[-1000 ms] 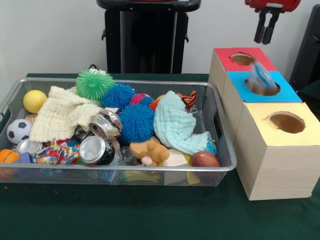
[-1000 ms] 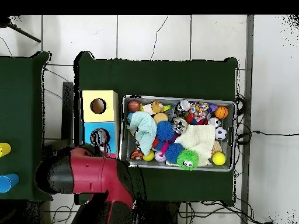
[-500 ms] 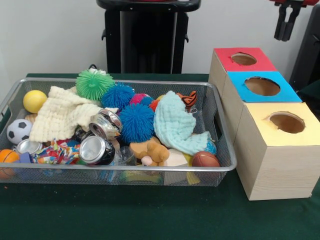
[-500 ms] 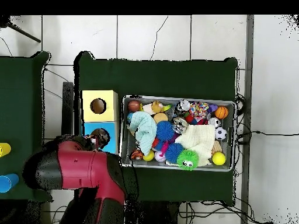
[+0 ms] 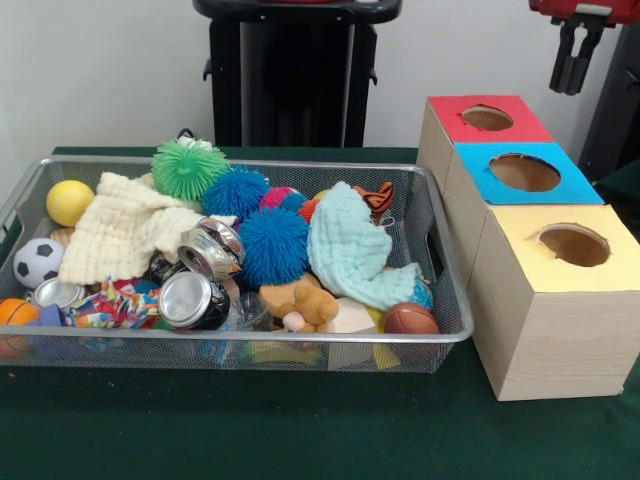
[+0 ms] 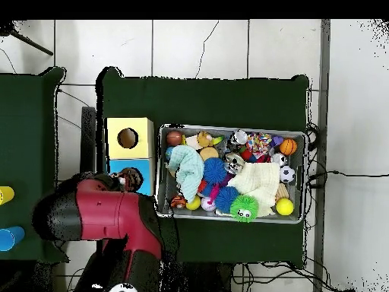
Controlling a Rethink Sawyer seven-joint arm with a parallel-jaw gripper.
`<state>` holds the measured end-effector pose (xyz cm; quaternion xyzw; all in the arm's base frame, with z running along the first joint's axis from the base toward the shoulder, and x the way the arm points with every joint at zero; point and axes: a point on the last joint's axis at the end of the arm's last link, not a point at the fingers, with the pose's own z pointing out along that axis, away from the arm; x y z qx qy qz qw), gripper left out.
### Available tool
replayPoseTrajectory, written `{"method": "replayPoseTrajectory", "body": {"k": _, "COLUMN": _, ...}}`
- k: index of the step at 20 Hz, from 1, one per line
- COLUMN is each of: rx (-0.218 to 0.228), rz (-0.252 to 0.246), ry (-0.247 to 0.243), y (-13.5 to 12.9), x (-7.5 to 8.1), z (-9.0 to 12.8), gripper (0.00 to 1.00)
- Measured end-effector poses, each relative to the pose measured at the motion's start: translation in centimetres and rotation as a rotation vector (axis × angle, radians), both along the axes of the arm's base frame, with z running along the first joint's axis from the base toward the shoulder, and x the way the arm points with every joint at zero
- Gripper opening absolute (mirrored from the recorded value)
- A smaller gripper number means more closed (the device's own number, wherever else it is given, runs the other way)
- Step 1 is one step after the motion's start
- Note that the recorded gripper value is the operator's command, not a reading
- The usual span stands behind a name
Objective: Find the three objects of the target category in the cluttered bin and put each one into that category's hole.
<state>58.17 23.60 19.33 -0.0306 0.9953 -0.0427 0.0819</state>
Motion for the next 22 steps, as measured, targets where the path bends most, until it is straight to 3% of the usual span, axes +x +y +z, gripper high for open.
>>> {"method": "replayPoseTrajectory", "body": {"k": 5, "rx": 0.009, "rz": -0.025, "ry": 0.012, "y": -1.4, "x": 0.7, "z": -0.7, "gripper": 0.0}}
{"method": "replayPoseTrajectory", "body": {"k": 12, "rx": 0.027, "rz": -0.096, "ry": 0.024, "y": -5.4, "x": 2.1, "z": -1.2, "gripper": 0.0}}
{"method": "replayPoseTrajectory", "body": {"k": 22, "rx": 0.029, "rz": -0.129, "ry": 0.022, "y": -7.5, "x": 2.0, "z": -1.3, "gripper": 0.0}}
